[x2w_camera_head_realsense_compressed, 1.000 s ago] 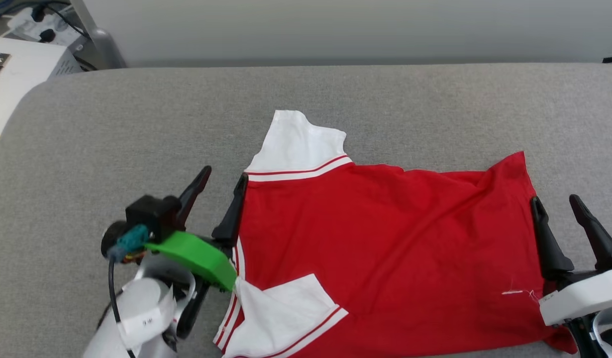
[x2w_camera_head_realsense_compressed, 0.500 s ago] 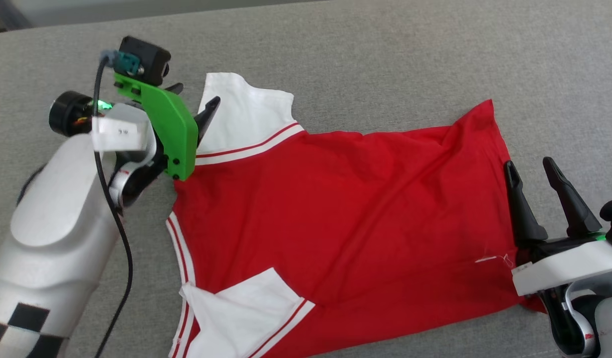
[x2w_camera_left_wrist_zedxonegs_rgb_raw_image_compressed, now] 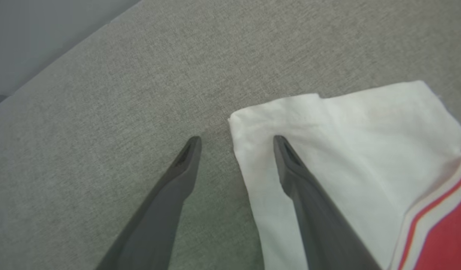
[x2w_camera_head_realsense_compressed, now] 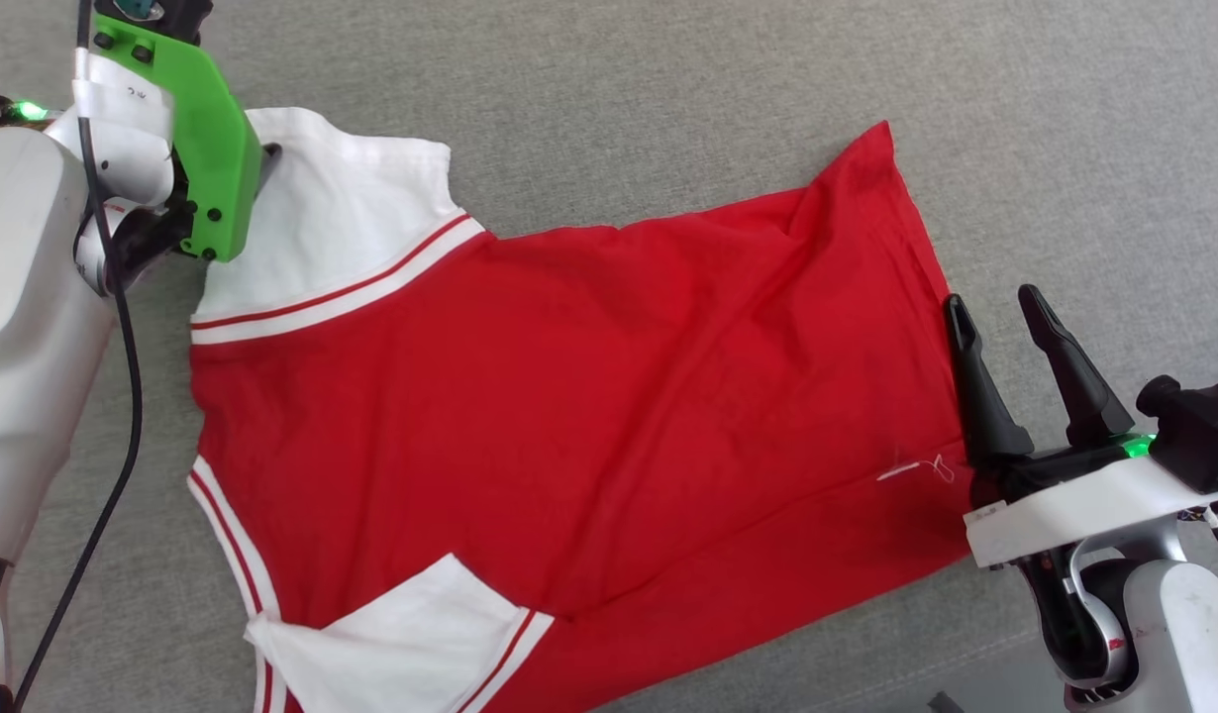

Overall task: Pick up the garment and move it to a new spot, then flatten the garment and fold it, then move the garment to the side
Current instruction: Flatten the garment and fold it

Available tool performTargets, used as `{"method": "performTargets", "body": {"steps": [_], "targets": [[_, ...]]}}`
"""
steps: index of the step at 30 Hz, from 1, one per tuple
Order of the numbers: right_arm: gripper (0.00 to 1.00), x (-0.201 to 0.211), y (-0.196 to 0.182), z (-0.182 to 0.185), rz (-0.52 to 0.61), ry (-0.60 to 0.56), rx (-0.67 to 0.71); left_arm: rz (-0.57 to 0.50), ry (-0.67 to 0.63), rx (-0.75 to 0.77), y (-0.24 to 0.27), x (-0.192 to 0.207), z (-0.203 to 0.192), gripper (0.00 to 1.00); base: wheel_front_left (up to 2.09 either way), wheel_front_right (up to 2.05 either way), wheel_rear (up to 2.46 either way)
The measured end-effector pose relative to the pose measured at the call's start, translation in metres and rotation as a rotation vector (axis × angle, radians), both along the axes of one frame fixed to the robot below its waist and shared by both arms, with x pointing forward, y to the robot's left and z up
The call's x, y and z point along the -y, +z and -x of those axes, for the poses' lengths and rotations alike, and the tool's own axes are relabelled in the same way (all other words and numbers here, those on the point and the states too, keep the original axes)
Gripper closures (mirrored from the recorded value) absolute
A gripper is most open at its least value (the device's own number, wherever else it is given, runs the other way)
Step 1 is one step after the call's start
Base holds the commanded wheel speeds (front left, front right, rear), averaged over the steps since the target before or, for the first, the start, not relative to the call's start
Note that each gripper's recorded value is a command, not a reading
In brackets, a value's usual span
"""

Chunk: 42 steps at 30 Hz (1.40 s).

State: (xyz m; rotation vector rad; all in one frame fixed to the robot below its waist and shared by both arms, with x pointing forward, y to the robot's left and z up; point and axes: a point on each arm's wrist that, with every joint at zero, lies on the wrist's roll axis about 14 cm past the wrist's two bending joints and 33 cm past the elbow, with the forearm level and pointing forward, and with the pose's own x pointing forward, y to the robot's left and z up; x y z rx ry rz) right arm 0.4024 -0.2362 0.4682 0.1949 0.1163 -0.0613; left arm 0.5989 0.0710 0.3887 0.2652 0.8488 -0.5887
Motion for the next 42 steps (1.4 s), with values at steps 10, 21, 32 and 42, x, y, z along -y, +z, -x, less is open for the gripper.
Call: {"method": "performTargets", "body": {"steps": [10,21,32,42], "targets": [[0.0,0.009,-0.004,0.003,0.03,-0.006,-0.02,-0.029,-0.014,-0.035,-0.025,0.003,-0.001,1.0,0.0,0.0,0.0],[0.0,0.016,0.01,0.004,0.053,-0.001,0.002,0.093,0.027,0.016,-0.008,0.003,0.01,1.0,0.0,0.0,0.0],[0.0,0.024,0.005,0.002,0.119,0.069,-0.172,0.205,0.064,0.198,0.052,-0.016,0.021,1.0,0.0,0.0,0.0],[0.0,0.015,0.0,-0.023,0.167,0.172,-0.381,0.267,0.085,0.288,0.09,-0.032,0.063,1.0,0.0,0.0,0.0]]}}
